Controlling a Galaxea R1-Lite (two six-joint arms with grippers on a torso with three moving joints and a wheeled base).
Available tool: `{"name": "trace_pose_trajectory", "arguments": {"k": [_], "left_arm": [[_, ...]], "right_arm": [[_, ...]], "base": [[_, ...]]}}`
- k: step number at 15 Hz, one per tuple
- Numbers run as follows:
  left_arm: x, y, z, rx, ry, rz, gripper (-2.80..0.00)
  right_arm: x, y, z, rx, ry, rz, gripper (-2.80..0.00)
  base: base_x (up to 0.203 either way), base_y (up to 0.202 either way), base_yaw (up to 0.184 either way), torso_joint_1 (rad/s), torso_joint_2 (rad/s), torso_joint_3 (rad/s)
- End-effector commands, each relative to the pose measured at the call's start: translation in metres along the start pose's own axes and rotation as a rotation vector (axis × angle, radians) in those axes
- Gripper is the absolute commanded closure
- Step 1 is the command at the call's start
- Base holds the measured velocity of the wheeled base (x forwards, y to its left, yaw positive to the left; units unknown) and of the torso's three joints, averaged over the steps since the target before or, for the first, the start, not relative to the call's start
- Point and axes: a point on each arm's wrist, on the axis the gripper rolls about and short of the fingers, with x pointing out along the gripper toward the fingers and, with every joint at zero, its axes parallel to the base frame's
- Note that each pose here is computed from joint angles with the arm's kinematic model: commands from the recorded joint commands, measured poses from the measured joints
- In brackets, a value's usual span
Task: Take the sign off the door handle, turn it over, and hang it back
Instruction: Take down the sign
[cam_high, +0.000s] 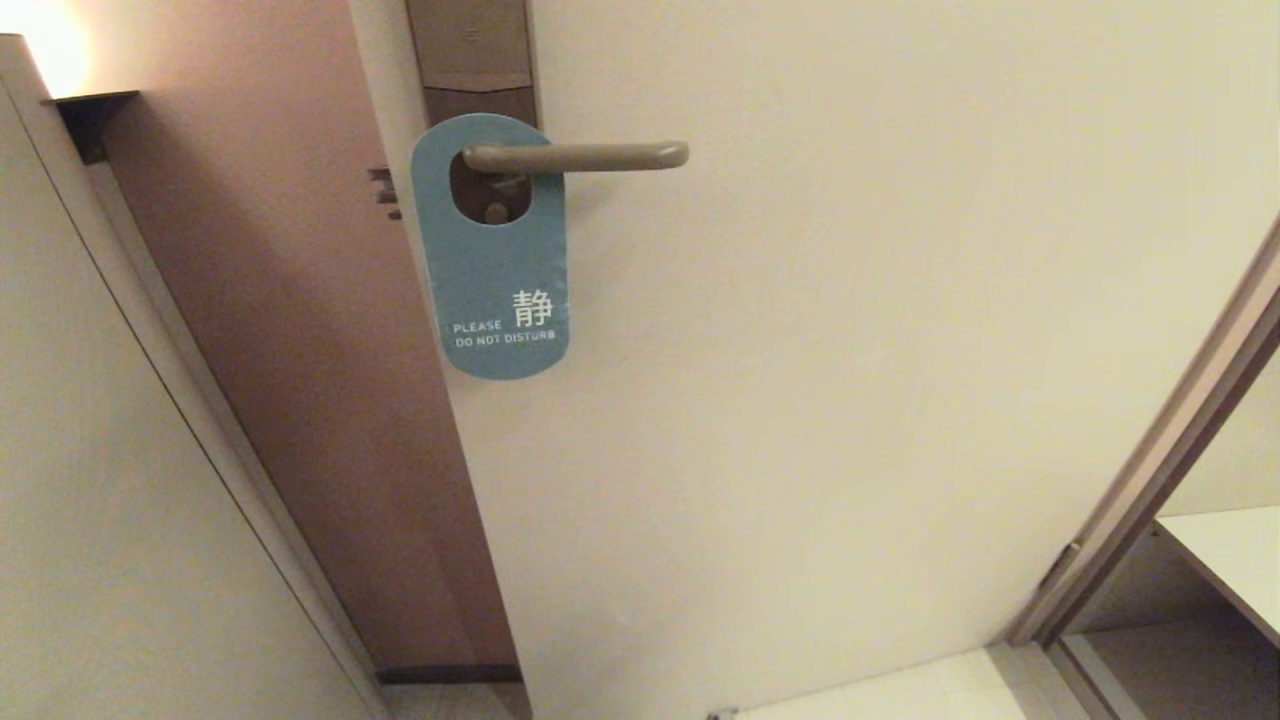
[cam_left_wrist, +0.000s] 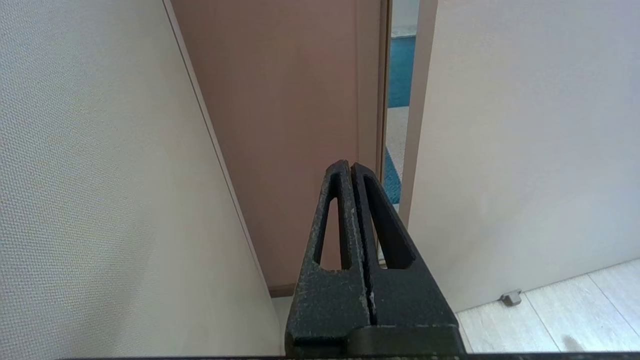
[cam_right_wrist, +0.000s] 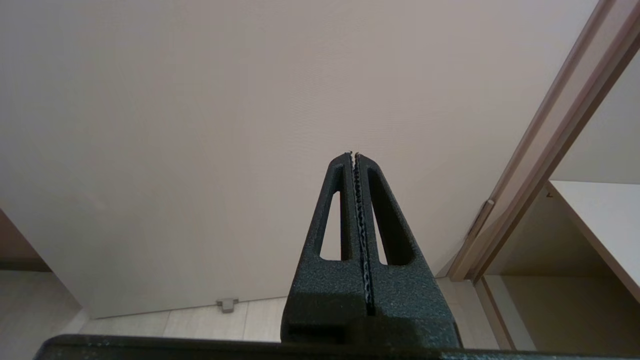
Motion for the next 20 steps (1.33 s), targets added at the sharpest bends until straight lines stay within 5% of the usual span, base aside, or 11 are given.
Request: {"name": "trace_pose_trajectory", "arguments": {"k": [1, 14, 17, 20], "left_arm": [[0.000, 0.000, 0.000, 0.001, 0.001, 0.001, 0.00], [0.000, 0.000, 0.000, 0.019, 0.001, -0.003, 0.00], [0.000, 0.000, 0.000, 0.071, -0.001, -0.002, 0.00], [-0.003, 0.000, 0.012, 0.076, -0.064, -0.038, 0.00]], "right_arm": [[0.000, 0.000, 0.000, -0.001, 0.002, 0.000, 0.00], [0.000, 0.000, 0.000, -0.001, 0.001, 0.001, 0.00], [0.000, 0.000, 0.000, -0.001, 0.001, 0.001, 0.00], [0.000, 0.000, 0.000, -0.001, 0.002, 0.000, 0.00]], "base": [[0.000, 0.000, 0.000, 0.000, 0.00, 0.000], [0.000, 0.000, 0.000, 0.000, 0.00, 0.000], [0.000, 0.000, 0.000, 0.000, 0.00, 0.000], [0.000, 0.000, 0.000, 0.000, 0.00, 0.000]]}}
